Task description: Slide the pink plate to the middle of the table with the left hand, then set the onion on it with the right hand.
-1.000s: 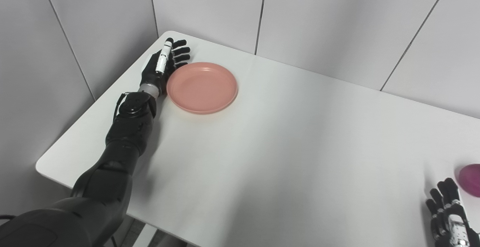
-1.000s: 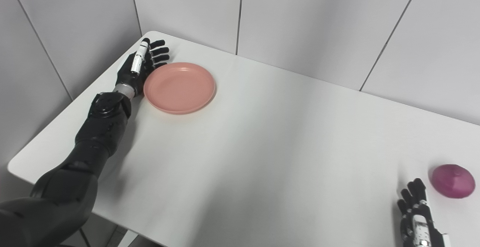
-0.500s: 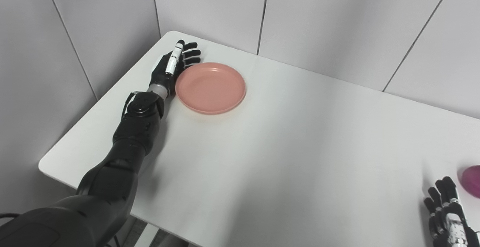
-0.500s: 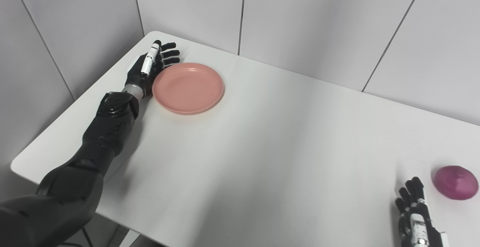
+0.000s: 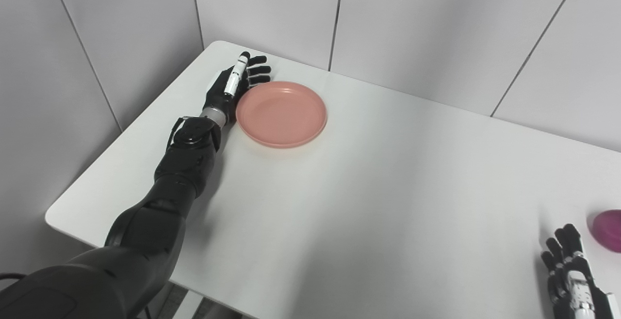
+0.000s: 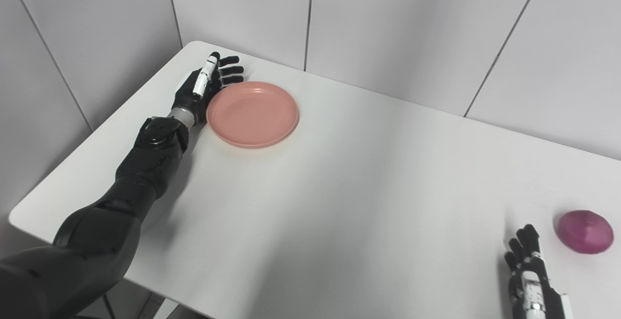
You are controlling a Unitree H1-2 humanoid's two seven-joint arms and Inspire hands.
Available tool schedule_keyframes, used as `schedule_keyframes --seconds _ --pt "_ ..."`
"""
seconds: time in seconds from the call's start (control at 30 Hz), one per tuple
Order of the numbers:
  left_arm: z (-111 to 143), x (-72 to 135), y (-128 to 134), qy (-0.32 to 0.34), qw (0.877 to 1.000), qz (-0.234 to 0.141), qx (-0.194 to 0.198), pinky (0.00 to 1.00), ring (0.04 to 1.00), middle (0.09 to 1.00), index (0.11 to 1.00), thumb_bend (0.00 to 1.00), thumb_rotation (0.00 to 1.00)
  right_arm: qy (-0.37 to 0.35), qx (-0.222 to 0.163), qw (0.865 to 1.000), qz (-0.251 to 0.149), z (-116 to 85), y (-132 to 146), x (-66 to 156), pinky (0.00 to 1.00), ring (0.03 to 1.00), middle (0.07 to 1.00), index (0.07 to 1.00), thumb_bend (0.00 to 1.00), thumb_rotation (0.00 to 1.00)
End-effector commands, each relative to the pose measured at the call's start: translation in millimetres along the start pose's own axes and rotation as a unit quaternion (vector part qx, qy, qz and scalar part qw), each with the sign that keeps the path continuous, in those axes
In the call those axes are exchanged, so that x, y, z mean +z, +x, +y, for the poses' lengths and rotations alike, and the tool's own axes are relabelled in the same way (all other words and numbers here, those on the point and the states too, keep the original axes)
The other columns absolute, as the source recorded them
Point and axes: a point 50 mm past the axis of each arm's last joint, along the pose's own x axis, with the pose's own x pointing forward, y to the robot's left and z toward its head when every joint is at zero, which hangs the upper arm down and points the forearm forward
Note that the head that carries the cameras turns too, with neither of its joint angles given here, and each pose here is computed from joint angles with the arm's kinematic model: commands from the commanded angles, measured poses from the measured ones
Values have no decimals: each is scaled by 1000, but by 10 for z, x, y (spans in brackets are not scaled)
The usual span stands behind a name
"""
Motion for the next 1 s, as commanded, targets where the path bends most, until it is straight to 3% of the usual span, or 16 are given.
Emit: schedule_keyframes --seconds 0.0,0.5,0.97 --pt "-145 303 184 8 999 -39 -29 711 731 735 710 379 1000 -1 6 1000 -28 22 45 96 1000 1000 1000 1000 0 1000" --pt "-521 363 217 18 995 -47 -89 705 734 743 712 391 1000 -8 11 1000 -17 -24 38 -53 1000 1000 1000 1000 0 1000" --pt "-728 363 169 9 992 -41 -116 710 743 751 722 366 1000 -4 14 1000 -22 -25 48 -141 1000 1000 1000 1000 46 1000"
